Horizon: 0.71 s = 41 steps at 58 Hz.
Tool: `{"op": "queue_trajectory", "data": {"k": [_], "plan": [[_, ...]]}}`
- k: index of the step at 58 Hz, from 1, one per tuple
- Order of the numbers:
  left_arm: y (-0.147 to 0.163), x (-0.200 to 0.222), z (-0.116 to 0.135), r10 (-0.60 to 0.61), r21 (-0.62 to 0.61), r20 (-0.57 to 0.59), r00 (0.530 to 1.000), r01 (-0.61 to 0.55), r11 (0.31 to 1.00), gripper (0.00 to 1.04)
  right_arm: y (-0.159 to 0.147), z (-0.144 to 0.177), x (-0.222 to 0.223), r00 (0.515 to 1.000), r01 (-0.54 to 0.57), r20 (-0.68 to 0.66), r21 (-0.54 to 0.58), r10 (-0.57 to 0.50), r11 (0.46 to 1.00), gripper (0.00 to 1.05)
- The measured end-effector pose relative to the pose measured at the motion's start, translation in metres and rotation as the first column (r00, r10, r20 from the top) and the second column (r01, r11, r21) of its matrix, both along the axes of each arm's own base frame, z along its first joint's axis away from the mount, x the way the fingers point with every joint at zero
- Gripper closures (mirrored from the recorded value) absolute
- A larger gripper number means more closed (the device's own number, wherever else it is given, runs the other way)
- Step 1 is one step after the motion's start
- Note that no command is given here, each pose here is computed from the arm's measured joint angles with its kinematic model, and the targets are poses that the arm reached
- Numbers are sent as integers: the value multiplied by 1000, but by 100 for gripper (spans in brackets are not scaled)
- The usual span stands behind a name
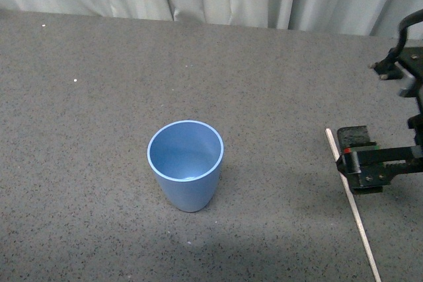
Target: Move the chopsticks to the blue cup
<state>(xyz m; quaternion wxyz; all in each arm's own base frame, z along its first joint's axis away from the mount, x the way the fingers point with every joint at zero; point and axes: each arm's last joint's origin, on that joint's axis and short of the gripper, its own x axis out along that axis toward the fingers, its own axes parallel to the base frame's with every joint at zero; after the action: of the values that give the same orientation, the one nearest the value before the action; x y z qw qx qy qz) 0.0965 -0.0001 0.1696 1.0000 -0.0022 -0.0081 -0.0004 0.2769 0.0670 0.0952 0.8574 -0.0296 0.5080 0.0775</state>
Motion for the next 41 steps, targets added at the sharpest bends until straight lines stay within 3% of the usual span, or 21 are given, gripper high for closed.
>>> {"op": "queue_trajectory", "data": {"k": [27, 41], "plan": [[0, 0, 0, 0, 0, 0, 1000, 0, 1000, 7, 17, -48, 31, 976, 88, -199, -18, -90, 996, 9], [0, 0, 0, 0, 0, 0, 1000, 0, 1000, 7, 18, -52, 35, 971, 108, -209, -41, -114, 993, 54]]}}
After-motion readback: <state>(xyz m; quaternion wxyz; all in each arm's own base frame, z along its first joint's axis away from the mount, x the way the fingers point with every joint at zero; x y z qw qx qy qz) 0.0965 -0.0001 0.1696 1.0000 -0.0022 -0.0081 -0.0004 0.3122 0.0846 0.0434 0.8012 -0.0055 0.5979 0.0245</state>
